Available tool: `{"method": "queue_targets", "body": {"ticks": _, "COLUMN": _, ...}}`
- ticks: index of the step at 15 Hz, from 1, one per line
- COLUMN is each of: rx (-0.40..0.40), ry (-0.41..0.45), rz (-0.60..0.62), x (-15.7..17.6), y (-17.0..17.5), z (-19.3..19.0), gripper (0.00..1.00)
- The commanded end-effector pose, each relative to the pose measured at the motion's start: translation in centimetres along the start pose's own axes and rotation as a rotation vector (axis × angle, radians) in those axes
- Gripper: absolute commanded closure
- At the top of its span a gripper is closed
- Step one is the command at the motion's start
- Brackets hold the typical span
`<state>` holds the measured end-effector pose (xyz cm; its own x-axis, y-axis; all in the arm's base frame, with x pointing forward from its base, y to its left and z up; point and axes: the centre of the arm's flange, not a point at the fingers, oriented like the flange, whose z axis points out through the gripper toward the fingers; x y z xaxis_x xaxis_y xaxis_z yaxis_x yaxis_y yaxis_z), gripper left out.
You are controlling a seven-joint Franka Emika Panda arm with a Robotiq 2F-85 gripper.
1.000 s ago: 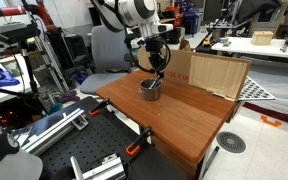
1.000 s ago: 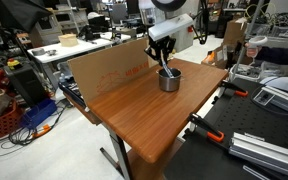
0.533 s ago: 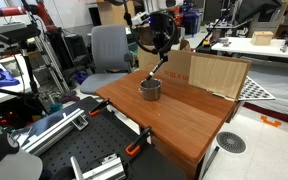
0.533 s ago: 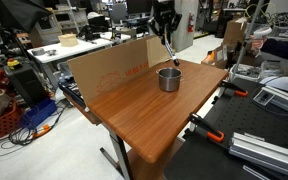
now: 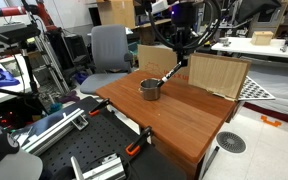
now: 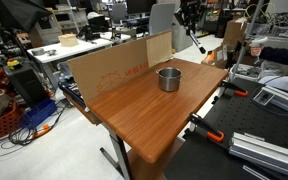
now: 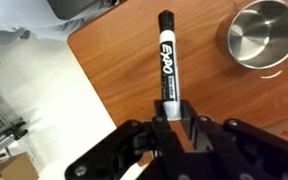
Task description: Put the marker on the desk
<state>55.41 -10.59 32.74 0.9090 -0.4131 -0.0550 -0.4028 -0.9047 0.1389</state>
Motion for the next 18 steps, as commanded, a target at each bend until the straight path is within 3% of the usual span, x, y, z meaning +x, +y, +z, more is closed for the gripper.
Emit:
{"method": "queue_targets", "body": {"ticks": 1, "rx": 0.059, "ry": -0.053, "rz": -0.035, "x": 1.6, "y": 1.2, "z": 2.0, "gripper": 0.95}}
{"method": "queue_targets", "body": {"ticks": 18, "rx": 0.044, "ry": -0.158, "rz": 0.000, "x": 7.4, "y": -0.4, "z": 14.6, "gripper": 0.95}}
